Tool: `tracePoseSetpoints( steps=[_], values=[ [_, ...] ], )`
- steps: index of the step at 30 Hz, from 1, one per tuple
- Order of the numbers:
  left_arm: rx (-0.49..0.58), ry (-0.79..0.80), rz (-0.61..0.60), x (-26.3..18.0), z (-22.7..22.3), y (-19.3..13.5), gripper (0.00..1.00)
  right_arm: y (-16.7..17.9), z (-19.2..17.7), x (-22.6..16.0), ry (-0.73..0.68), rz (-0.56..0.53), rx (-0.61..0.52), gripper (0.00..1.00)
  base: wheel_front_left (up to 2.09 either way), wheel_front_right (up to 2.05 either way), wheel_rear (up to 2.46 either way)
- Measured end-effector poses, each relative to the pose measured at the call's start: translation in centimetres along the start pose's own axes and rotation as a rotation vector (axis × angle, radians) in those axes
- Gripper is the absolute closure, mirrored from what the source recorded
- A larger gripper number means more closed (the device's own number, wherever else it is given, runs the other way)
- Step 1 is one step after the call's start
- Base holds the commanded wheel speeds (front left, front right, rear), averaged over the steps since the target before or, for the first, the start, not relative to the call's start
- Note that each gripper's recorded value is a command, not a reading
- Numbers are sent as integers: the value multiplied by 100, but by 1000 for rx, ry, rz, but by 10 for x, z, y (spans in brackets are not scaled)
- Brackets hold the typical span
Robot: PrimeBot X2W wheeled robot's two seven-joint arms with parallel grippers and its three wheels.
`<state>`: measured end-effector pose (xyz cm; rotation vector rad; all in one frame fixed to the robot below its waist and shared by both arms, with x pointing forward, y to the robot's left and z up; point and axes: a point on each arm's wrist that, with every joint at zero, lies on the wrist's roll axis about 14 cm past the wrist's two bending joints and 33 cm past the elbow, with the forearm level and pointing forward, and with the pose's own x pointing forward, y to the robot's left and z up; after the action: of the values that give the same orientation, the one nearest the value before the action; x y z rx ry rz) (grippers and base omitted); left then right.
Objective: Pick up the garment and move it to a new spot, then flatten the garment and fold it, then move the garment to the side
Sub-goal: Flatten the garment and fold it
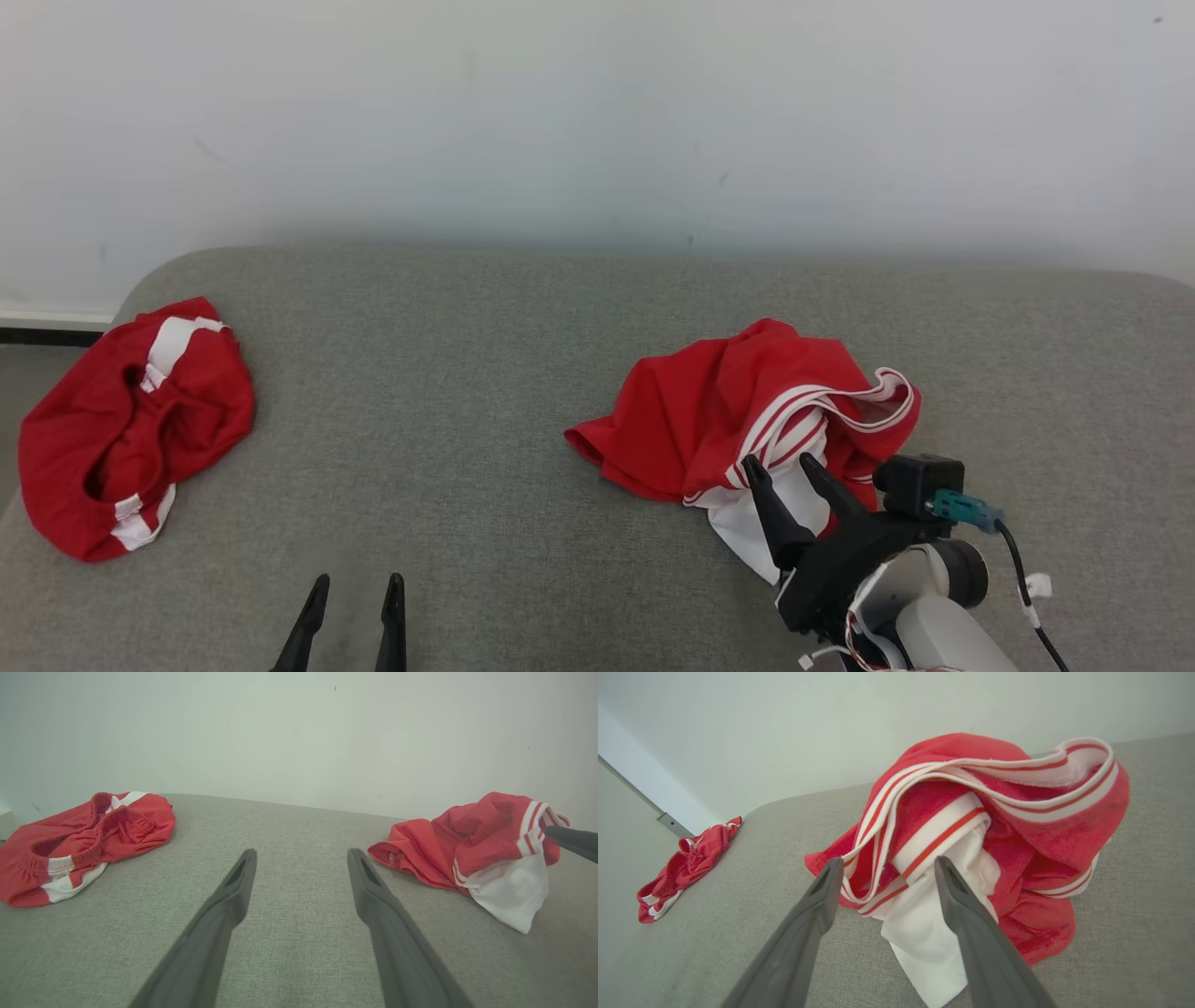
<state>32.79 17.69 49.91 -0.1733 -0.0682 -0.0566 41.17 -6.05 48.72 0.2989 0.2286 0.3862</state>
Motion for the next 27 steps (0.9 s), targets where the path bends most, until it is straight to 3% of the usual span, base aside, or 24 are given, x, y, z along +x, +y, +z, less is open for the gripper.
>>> tracePoseSetpoints(
  steps=[16, 17, 18, 20, 27],
  values=[
    [4, 20, 77, -19, -4, 22, 0, 21, 0, 57, 36, 53, -7, 0, 0, 0, 0],
    [4, 19, 75, -20, -4, 22, 0, 22, 1, 58, 36, 56, -8, 29, 0, 0, 0],
    [3, 19, 72, -20, -4, 21, 0, 23, 2, 59, 34, 57, -9, 72, 0, 0, 0],
    [2, 18, 69, -21, -4, 19, 0, 25, 3, 59, 31, 61, -18, 100, 0, 0, 0],
    [-3, 15, 59, -21, -4, 16, 0, 38, 16, 63, -6, 99, -55, 100, 0, 0, 0]
  ],
)
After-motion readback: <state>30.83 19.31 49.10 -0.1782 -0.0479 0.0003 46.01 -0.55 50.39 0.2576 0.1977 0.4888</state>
